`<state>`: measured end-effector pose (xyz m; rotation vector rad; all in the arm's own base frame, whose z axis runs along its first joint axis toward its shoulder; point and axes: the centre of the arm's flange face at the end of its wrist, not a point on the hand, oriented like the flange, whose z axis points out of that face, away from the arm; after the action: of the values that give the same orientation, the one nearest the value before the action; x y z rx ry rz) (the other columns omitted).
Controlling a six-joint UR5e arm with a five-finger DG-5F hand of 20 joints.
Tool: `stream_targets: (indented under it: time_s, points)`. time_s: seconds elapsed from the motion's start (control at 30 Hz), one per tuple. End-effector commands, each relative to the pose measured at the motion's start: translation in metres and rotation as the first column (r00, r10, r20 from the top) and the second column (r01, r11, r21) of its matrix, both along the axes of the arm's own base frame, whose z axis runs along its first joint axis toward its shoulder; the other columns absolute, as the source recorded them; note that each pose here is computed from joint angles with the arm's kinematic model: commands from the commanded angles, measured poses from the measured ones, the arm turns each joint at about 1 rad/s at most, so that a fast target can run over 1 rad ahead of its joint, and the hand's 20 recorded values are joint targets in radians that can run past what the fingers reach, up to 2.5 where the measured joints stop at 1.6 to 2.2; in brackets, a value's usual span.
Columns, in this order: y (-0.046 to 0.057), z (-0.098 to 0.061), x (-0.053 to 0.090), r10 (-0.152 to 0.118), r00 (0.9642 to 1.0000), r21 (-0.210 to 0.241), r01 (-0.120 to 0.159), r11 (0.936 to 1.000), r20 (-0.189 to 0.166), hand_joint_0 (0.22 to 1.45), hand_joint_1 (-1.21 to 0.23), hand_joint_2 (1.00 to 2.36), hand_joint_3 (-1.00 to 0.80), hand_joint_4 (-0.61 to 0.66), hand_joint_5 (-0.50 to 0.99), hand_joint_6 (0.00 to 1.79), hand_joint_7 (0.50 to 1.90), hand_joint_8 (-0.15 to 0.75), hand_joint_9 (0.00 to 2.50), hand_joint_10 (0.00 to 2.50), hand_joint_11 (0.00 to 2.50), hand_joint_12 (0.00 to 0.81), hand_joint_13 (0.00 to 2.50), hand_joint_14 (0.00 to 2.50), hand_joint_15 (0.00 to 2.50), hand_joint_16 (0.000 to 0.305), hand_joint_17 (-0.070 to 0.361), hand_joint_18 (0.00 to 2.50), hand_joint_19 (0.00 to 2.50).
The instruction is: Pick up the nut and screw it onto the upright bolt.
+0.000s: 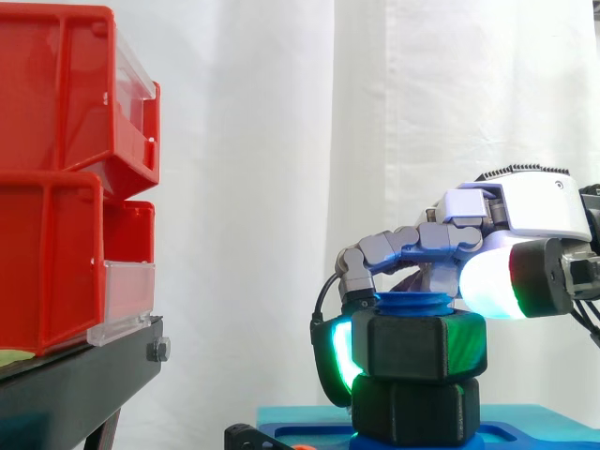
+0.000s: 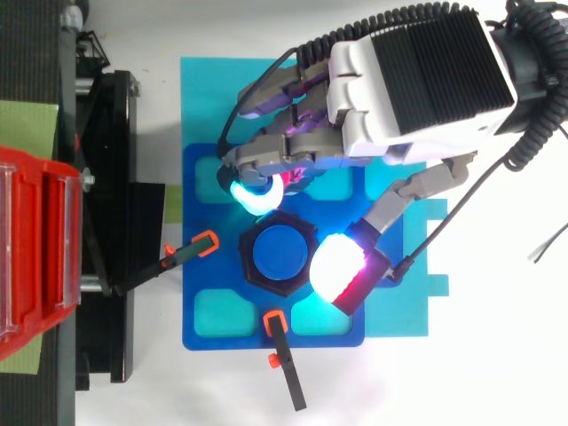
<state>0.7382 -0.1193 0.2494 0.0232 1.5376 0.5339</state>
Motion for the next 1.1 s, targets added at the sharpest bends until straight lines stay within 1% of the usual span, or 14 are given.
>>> stream_targets:
  time_s: [0.0,0.07,0.1,0.17,0.2,0.3,0.37,0.43,0.47,0.5,0.63,0.8,0.93,1.07]
  points:
    - [-0.001,0.0,0.0,-0.001,1.0,0.0,0.001,1.0,0.004,0.5,-0.25,1.0,-0.5,0.14,0.02,0.5,1.32,0.241,1.34,0.0,0.07,0.197,0.74,0.0,0.0,0.017,0.038,0.43,0.0]
    - [-0.001,0.002,0.002,-0.001,0.9998,0.001,0.001,1.0,0.017,0.49,-0.23,1.0,-0.5,0.19,0.0,0.5,1.23,0.238,1.28,0.0,0.07,0.211,0.7,0.0,0.0,0.02,0.044,0.39,0.0]
    - [-0.001,0.002,0.002,-0.001,0.9998,0.001,0.001,1.0,0.019,0.49,-0.21,1.0,-0.5,0.22,-0.01,0.5,1.16,0.24,1.25,0.0,0.06,0.219,0.69,0.0,0.0,0.02,0.045,0.37,0.0]
    - [-0.001,0.002,0.002,-0.001,0.9997,0.001,0.001,1.0,0.024,0.49,-0.21,1.0,-0.5,0.23,-0.02,0.5,1.11,0.245,1.24,0.0,0.06,0.221,0.68,0.0,0.0,0.021,0.047,0.36,0.0]
    - [-0.002,0.003,0.002,-0.002,0.9996,0.001,0.002,1.0,0.027,0.49,-0.2,1.0,-0.5,0.24,-0.03,0.5,1.06,0.256,1.23,0.0,0.06,0.228,0.67,0.0,0.0,0.021,0.048,0.36,0.0]
    - [-0.005,0.003,0.002,-0.007,0.9996,0.001,0.007,1.0,0.028,0.47,-0.16,1.0,-0.5,0.26,-0.05,0.5,1.01,0.258,1.2,0.0,0.04,0.238,0.66,0.0,0.0,0.024,0.055,0.34,0.0]
    - [-0.005,0.004,0.002,-0.007,0.9995,0.001,0.007,1.0,0.03,0.46,-0.14,1.0,-0.5,0.27,-0.06,0.5,0.96,0.257,1.16,0.0,0.02,0.253,0.63,0.0,0.0,0.027,0.06,0.32,0.0]
    - [-0.006,0.003,0.002,-0.009,0.9996,0.001,0.009,1.0,0.028,0.44,-0.11,1.0,-0.5,0.26,-0.08,0.5,0.85,0.247,1.1,0.0,0.0,0.267,0.6,0.0,0.0,0.032,0.072,0.27,0.0]
    - [-0.009,0.004,0.001,-0.012,0.9995,0.001,0.012,0.9999,0.03,0.44,-0.1,1.0,-0.5,0.25,-0.09,0.5,0.83,0.246,1.08,0.0,0.0,0.269,0.59,0.0,0.0,0.032,0.073,0.27,0.0]
    - [-0.009,0.003,0.001,-0.012,0.9995,0.001,0.012,0.9999,0.028,0.43,-0.09,1.0,-0.5,0.24,-0.1,0.5,0.76,0.243,1.04,0.0,0.0,0.276,0.56,0.0,0.0,0.034,0.077,0.25,0.0]
    - [-0.011,0.003,0.001,-0.015,0.9995,0.002,0.015,0.9999,0.028,0.43,-0.09,1.0,-0.5,0.22,-0.14,0.5,0.66,0.236,0.91,0.0,0.0,0.288,0.47,0.0,0.0,0.038,0.085,0.17,0.0]
    - [-0.012,0.004,0.001,-0.016,0.9992,0.002,0.016,0.9999,0.035,0.42,-0.07,1.0,-0.5,0.17,-0.16,0.5,0.62,0.226,0.74,0.0,0.0,0.296,0.36,0.0,0.0,0.041,0.092,0.05,0.0]
    - [-0.008,0.005,0.003,-0.01,0.9992,0.002,0.01,0.9999,0.04,0.43,-0.06,1.0,-0.5,0.14,-0.15,0.5,0.62,0.214,0.62,0.0,0.0,0.311,0.25,0.0,0.0,0.043,0.096,0.0,0.0]
    - [-0.003,0.005,0.003,-0.002,0.9993,0.002,0.002,1.0,0.038,0.43,-0.05,1.0,-0.5,0.14,-0.11,0.5,0.64,0.209,0.56,0.0,0.0,0.315,0.22,0.0,0.0,0.042,0.095,0.0,0.0]
